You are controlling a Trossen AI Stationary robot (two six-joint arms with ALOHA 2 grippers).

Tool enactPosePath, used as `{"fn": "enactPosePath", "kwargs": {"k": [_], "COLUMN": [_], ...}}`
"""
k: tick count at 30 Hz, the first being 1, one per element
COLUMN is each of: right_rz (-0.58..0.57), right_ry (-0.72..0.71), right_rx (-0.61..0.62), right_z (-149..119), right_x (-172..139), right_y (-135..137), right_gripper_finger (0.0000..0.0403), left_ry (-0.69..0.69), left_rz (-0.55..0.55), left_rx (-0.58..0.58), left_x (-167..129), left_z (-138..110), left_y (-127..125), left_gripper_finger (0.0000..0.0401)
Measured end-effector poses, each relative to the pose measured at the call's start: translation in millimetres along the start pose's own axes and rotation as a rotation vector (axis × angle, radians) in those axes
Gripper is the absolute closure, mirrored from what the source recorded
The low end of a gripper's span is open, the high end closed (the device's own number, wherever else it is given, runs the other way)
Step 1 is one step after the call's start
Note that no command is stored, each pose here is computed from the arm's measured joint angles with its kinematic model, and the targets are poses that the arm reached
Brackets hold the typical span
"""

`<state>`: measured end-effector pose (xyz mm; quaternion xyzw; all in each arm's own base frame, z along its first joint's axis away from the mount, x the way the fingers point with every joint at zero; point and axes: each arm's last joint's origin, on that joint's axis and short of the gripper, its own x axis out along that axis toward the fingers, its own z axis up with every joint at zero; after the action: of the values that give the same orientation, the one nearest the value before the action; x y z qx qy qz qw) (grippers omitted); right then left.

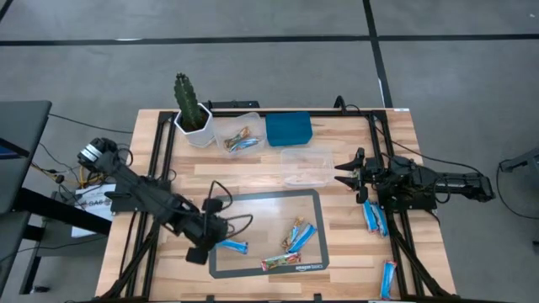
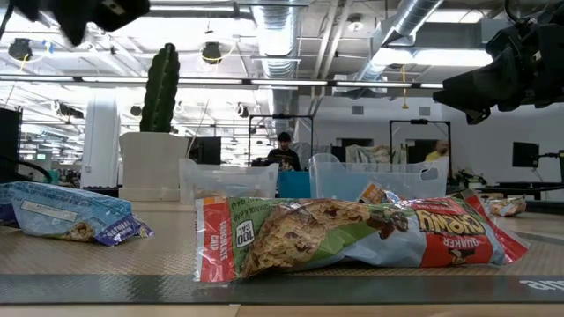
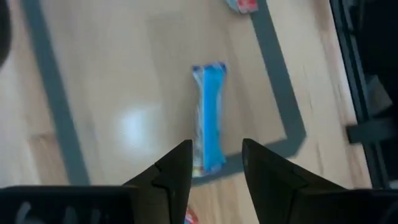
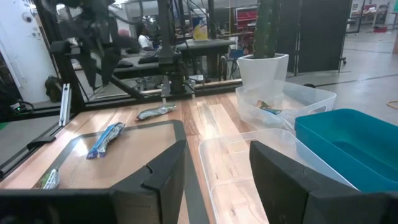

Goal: Pick and place Granola Bars by type
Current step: Put the blue granola bar into the blue bin

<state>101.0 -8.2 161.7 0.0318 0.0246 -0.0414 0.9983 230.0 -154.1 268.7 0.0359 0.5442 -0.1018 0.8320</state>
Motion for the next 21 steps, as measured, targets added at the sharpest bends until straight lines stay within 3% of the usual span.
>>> {"fn": "enactPosePath", "kwargs": {"k": [4, 9, 21], "right_rz": [0.000, 0.000, 0.000], "right_ry": [-0.002, 0.000, 0.004], "right_rx": [0.000, 0.000, 0.000], "right_z": [0, 0, 0], "right_x": [0, 0, 0], "right_y": [0, 0, 0], "right_gripper_finger": [0.0233, 0.0233, 0.0233], "left_ry": [-0.012, 0.006, 0.081], "left_rz": [-0.045, -0.013, 0.042], "left_rx": [-0.006, -0.005, 0.007], "left_x": [2, 12, 65], "left_z": [2, 3, 13], "left_y": [-8, -8, -9], "left_gripper_finger": [0.0257, 0.0239, 0.0159]}}
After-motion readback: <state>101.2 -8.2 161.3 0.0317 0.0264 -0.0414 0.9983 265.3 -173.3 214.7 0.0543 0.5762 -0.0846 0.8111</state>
